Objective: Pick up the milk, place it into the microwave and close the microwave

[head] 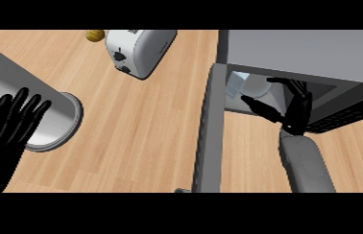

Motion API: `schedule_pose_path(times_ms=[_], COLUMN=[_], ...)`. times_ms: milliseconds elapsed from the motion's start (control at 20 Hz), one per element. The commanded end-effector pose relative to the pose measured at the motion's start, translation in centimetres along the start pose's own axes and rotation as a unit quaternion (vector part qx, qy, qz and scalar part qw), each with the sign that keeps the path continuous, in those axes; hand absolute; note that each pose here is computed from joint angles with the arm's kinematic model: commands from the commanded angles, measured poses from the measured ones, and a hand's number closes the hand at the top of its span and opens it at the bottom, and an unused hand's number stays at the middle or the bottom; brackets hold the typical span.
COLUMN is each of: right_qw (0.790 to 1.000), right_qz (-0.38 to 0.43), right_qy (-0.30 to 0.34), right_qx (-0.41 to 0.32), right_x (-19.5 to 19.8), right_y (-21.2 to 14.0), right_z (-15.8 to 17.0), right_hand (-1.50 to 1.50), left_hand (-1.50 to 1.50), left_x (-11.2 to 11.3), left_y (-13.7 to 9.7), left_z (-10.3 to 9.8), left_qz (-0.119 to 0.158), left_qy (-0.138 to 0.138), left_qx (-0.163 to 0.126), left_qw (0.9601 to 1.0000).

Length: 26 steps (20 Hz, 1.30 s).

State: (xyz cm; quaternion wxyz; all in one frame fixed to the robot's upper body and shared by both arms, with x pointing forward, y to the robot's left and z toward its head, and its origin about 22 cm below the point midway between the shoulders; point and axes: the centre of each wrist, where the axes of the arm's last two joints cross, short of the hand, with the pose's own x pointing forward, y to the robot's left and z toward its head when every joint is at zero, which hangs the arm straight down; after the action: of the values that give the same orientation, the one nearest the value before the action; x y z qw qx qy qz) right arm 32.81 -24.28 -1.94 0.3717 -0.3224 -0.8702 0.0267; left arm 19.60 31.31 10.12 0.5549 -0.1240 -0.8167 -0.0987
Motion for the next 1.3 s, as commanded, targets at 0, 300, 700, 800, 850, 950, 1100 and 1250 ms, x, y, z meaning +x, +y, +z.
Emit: schedule_pose_path(times_ms=[0, 300, 700, 800, 850, 950, 1100, 1250], right_qw=[0.992, 0.989, 0.984, 0.982, 0.981, 0.977, 0.972, 0.968], right_qz=[0.001, -0.007, -0.054, -0.061, -0.06, -0.07, -0.091, -0.121], right_qy=[0.124, 0.14, 0.155, 0.164, 0.169, 0.18, 0.194, 0.192], right_qx=[0.025, 0.038, 0.069, 0.075, 0.073, 0.086, 0.095, 0.109], right_x=[-1.6, -1.6, -2.2, -2.0, -2.3, -2.4, -2.5, -2.0], right_y=[1.1, 1.5, 0.7, 1.3, 1.1, 1.1, 1.3, 2.3], right_z=[-2.4, -1.9, -2.5, -2.6, -2.1, -2.3, -1.6, -2.0], right_hand=[-1.5, -1.5, -1.5, -1.5, -1.5, -1.5, -1.5, -1.5], left_hand=[-1.5, -1.5, -1.5, -1.5, -1.5, -1.5, -1.5, -1.5], left_x=[0.1, -0.5, -0.9, -0.9, -0.9, -1.2, -1.8, -2.6], left_y=[-0.4, -1.5, -2.4, -2.4, -3.0, -2.8, -3.3, -3.8], left_z=[-0.3, -0.4, -1.0, -1.1, -1.3, -1.1, -1.2, -1.1], left_qz=[-0.008, 0.002, 0.009, 0.004, 0.011, 0.01, 0.008, 0.023], left_qy=[0.001, 0.005, 0.001, 0.001, -0.003, 0.001, 0.016, 0.023], left_qx=[-0.008, -0.013, -0.012, -0.008, -0.015, -0.009, -0.017, -0.027], left_qw=[0.9999, 0.9999, 0.9999, 1.0, 0.9998, 0.9999, 0.9997, 0.9991])
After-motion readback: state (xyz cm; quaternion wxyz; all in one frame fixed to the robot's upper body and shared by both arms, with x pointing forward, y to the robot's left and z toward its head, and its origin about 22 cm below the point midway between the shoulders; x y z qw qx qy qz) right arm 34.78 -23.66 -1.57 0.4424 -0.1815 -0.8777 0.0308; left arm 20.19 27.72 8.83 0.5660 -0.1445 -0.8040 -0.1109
